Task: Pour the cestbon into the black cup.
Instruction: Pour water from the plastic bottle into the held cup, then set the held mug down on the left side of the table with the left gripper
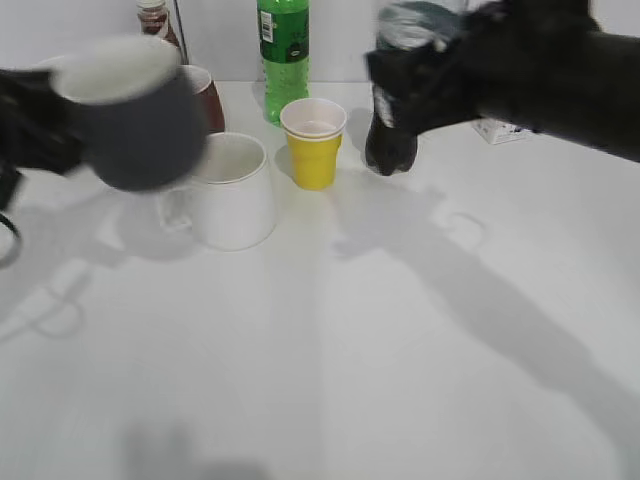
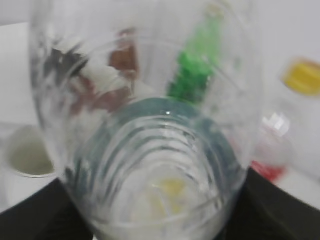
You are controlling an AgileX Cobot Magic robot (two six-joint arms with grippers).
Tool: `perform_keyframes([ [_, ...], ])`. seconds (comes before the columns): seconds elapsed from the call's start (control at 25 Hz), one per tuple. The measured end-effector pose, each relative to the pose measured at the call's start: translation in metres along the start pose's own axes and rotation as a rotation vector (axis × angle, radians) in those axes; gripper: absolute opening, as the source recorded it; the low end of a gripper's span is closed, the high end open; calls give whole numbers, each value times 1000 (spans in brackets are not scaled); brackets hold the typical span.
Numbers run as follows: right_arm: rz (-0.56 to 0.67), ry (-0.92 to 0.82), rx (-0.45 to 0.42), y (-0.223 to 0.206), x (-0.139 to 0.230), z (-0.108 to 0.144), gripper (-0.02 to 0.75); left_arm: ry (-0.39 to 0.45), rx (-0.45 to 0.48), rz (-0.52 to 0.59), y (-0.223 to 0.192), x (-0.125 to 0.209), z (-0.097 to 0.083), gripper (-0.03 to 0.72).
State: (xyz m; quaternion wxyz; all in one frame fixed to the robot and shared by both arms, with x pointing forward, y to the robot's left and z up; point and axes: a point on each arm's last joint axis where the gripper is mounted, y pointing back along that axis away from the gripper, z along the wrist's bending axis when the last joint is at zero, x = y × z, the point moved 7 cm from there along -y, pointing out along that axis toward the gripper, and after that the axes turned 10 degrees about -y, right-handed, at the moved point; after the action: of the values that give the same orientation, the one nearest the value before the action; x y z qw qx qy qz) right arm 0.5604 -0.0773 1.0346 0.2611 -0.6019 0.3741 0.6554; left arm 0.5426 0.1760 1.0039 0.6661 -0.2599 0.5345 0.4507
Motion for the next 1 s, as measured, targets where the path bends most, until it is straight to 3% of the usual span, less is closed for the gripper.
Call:
perform_keyframes([
  [0.2,72,-150,103,14,32,-32,459,1,-215,24,15,14,66,52],
  [0.4,149,-173,123,25,65,-35,459,23,-308,59,16,41,98,52],
  [0.68,146,-172,123,26,66,-35,459,14,-329,44,-9,91,101,52],
  [1.0,145,-174,123,26,66,-35,459,46,-292,136,-20,136,89,51],
])
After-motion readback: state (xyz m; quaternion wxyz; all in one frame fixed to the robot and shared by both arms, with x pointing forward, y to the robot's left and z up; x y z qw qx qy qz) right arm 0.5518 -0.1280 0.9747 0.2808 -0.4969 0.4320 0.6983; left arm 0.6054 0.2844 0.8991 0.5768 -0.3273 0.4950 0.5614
